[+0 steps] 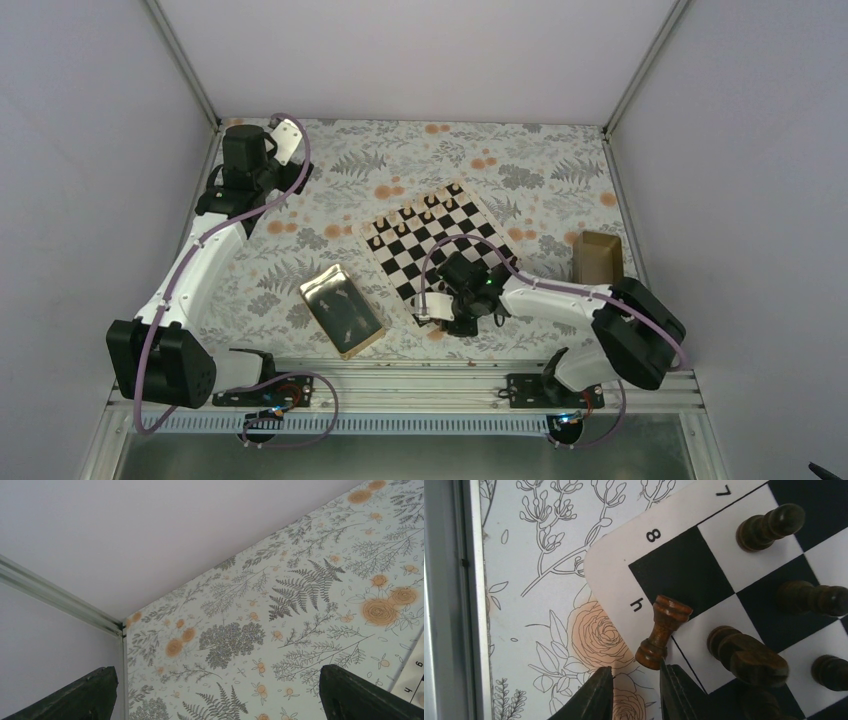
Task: Set up the chess pieces on the board
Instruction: Pick up the chess piece from the storage box.
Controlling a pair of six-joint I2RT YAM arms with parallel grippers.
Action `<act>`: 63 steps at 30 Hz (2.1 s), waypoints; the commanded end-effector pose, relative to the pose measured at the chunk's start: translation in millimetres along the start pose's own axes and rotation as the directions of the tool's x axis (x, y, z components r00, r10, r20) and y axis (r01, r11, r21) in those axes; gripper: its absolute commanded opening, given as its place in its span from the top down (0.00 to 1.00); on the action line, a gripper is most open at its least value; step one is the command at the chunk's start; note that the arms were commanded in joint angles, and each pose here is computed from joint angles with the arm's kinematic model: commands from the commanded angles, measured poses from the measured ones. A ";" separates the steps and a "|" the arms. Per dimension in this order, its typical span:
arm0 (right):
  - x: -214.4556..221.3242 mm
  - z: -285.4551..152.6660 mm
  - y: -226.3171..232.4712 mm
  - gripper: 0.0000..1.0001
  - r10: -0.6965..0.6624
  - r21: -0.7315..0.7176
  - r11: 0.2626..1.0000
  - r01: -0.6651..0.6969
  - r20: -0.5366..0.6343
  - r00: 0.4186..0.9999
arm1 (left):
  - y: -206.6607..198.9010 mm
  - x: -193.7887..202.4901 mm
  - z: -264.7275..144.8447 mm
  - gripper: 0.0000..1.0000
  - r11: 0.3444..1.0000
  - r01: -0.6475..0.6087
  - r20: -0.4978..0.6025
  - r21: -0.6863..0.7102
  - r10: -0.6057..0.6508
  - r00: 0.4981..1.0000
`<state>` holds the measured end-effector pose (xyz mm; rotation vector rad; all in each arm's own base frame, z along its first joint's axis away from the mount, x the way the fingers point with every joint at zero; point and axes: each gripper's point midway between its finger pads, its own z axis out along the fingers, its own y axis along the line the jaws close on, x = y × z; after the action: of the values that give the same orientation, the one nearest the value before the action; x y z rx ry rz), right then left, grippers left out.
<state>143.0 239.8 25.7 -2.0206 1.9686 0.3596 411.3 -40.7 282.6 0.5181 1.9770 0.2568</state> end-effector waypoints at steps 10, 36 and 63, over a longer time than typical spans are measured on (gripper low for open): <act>-14.0 1.7 -12.2 0.72 -0.003 0.002 1.000 0.003 0.022 1.000 | -0.1 -8.6 -7.0 0.00 1.000 0.021 0.039 0.010 -0.022 0.999; -14.0 10.0 -3.5 0.73 0.009 -0.058 0.998 -0.011 -0.026 1.000 | -2.1 -8.4 -9.1 0.00 1.000 0.018 0.045 0.020 -0.019 0.999; -20.4 -15.9 9.6 0.93 -0.059 -0.124 0.991 0.045 -0.118 0.991 | -1.2 -10.1 -13.1 0.00 1.000 0.016 0.056 0.018 -0.017 0.998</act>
<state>137.0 249.9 23.0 -2.1547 2.0479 0.3671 405.7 -44.3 280.0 0.5318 1.9741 0.2299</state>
